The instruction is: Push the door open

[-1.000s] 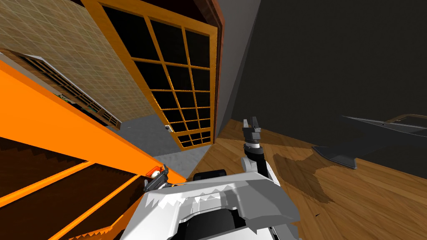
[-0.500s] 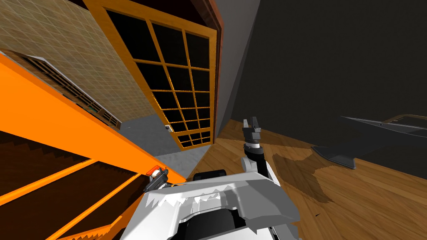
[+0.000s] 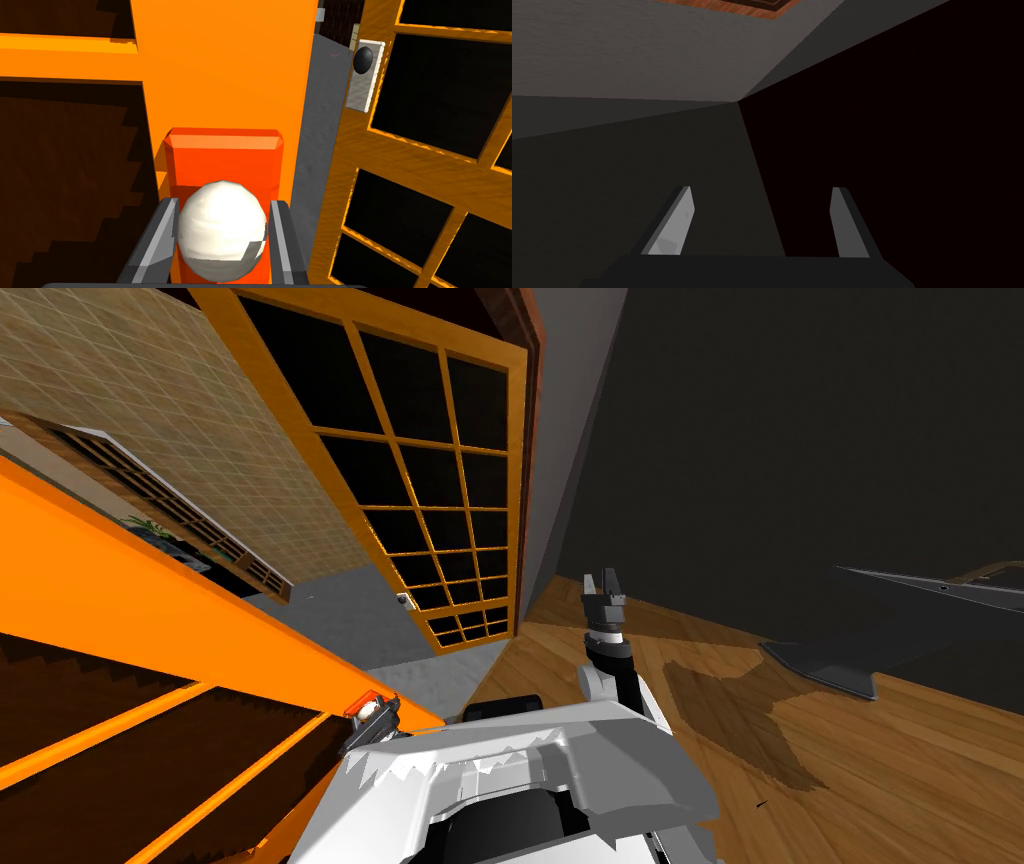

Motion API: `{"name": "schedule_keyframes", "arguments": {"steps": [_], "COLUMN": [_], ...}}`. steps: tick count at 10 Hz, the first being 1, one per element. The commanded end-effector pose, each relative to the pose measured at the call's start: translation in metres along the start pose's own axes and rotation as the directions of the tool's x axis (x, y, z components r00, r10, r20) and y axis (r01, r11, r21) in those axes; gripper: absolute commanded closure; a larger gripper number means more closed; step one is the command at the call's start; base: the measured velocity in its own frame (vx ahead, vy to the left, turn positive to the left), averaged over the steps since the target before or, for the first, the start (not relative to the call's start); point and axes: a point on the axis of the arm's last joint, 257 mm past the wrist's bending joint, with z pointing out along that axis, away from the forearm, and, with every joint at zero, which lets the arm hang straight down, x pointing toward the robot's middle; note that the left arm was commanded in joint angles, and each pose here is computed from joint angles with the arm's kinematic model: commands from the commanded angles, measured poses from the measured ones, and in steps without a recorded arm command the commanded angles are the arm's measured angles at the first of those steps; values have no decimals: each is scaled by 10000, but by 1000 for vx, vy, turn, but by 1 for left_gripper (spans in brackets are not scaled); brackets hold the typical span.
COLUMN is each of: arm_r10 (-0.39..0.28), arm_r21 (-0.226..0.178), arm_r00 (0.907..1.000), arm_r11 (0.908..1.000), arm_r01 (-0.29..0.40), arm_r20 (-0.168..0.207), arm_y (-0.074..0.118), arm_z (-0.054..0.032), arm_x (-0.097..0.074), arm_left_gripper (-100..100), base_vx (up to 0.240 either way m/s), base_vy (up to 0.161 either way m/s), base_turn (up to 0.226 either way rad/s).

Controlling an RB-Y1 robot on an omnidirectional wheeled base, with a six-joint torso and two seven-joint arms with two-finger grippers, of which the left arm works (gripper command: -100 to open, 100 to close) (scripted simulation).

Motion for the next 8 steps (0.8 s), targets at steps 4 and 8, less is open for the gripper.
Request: {"name": "schedule_keyframes", "arguments": {"steps": [4,8], "arm_r10": [1,-14], "arm_r21": [1118,2117], "arm_r00": [9999,9999], "arm_r11": [9937,9773], "arm_r01": [15,41], "arm_r20": [-138,-131], "arm_y": [-369,-702], "arm_z": [109,138], "arm_x": [47,47], "arm_left_gripper": [100,100], "base_vx": [174,158], "base_vy": [138,122], "base_turn": [11,16]}}
